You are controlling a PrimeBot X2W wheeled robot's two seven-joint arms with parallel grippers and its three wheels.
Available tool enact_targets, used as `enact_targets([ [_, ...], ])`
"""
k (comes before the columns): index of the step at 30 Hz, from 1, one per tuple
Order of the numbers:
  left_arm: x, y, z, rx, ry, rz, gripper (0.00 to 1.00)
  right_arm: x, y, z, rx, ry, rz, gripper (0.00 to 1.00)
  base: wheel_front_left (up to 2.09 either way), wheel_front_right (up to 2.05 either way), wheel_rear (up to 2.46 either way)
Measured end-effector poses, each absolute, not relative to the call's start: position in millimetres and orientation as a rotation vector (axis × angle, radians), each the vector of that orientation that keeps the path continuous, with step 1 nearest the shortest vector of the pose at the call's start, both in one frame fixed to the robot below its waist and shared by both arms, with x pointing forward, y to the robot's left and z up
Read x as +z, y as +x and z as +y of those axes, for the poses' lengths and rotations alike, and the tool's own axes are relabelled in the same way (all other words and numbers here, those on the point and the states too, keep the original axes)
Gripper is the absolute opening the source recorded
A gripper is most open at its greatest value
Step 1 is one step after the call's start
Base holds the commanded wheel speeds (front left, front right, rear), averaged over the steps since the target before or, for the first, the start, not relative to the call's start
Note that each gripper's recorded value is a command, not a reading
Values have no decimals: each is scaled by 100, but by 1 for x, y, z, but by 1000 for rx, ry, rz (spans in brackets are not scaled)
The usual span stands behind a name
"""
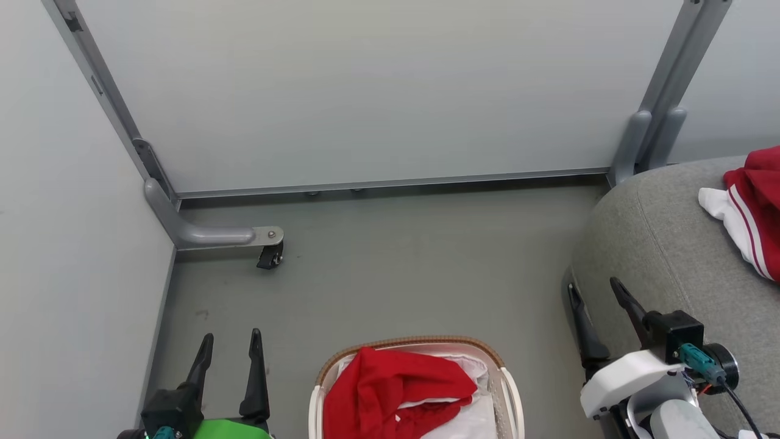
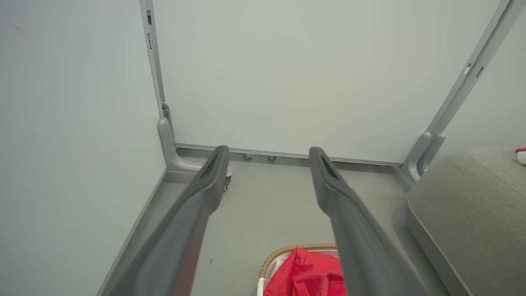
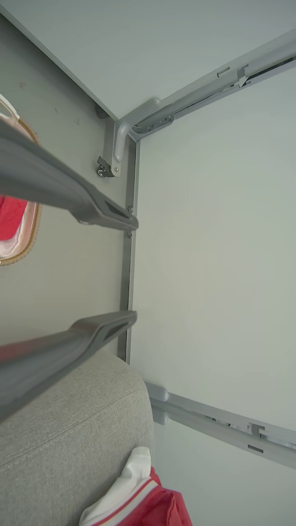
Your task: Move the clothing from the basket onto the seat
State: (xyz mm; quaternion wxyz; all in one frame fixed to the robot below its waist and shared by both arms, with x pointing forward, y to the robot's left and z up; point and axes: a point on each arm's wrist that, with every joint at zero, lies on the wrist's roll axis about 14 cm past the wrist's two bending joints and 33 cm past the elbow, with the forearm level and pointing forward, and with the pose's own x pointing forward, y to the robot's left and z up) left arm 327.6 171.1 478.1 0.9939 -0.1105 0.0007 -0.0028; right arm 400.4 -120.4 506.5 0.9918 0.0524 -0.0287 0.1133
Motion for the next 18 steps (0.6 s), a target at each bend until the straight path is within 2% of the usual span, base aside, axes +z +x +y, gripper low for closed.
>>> enact_targets([
  [18, 476, 328, 167, -16, -225, 10, 100, 499, 391, -123, 222, 114, -37, 100, 0, 0, 0],
])
